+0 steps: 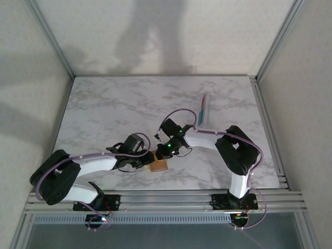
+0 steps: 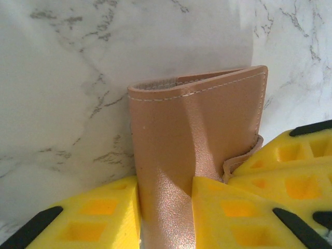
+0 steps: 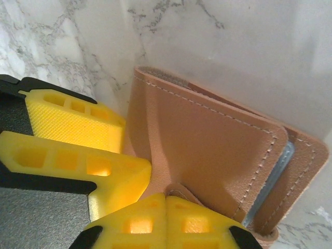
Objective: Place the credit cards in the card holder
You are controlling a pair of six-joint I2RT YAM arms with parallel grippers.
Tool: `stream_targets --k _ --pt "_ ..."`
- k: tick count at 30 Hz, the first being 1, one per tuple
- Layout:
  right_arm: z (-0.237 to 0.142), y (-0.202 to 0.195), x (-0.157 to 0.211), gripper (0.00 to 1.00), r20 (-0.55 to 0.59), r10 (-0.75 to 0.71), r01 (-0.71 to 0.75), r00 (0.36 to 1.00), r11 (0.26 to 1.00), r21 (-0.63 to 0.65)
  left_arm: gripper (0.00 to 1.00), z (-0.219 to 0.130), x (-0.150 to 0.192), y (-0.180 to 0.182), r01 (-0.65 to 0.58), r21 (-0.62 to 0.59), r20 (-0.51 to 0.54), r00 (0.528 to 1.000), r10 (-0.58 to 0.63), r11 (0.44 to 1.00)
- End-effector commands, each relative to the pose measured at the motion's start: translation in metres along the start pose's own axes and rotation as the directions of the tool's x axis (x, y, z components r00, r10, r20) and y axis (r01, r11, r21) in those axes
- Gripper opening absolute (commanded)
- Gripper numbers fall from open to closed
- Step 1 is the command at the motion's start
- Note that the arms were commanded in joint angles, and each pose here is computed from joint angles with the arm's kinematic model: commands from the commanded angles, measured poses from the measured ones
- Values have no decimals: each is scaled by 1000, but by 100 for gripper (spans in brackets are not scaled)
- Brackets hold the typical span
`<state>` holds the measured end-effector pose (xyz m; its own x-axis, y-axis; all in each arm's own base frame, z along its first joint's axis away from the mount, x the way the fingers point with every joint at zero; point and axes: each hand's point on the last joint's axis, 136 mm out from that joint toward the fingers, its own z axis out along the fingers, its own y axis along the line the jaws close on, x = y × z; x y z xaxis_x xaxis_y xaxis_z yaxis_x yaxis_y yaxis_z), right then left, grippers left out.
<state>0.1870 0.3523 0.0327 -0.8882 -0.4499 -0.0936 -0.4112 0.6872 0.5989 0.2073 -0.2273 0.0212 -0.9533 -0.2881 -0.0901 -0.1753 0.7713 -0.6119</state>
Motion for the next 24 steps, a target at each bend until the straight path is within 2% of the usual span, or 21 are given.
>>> stream_targets --k 1,3,4,8,12,15,16,18,21,22,23,24 --pt "33 -62 47 0 -132 140 -119 981 980 158 29 -2 1 2 -18 -6 22 1000 18 1000" --pt "26 -49 38 0 -89 119 -110 989 988 109 29 -7 -3 1 -12 -2 48 999 12 1000" --pt "21 -42 32 3 -67 100 -94 993 991 97 29 -11 -7 1 -8 2 68 998 8 1000" --pt "-11 -9 3 22 53 19 -22 998 998 51 30 -32 -29 -1 28 10 157 987 -29 1000" --pt "-67 32 -36 42 275 -76 69 958 997 36 38 -74 -62 1 61 -20 306 951 -52 998" --pt "-121 51 -54 59 441 -159 124 884 986 108 41 -111 -84 4 104 -42 400 913 -79 994" --pt "-141 51 -56 67 494 -192 131 848 979 155 47 -123 -90 4 112 -44 425 901 -83 993" --pt "-178 48 -58 76 581 -266 138 769 957 255 59 -147 -102 2 116 -57 479 874 -75 992" --pt "-236 33 -51 79 680 -362 76 638 908 412 78 -186 -122 -2 130 -111 587 808 -40 985" --pt "-255 27 -47 86 706 -392 43 590 888 457 90 -198 -128 -3 140 -129 622 782 -29 982" --pt "-272 19 -43 99 726 -415 -6 549 866 500 96 -208 -133 -6 143 -140 650 760 -18 980" --pt "-290 9 -36 99 750 -430 -74 502 843 533 99 -217 -138 -9 143 -147 671 741 -8 979"
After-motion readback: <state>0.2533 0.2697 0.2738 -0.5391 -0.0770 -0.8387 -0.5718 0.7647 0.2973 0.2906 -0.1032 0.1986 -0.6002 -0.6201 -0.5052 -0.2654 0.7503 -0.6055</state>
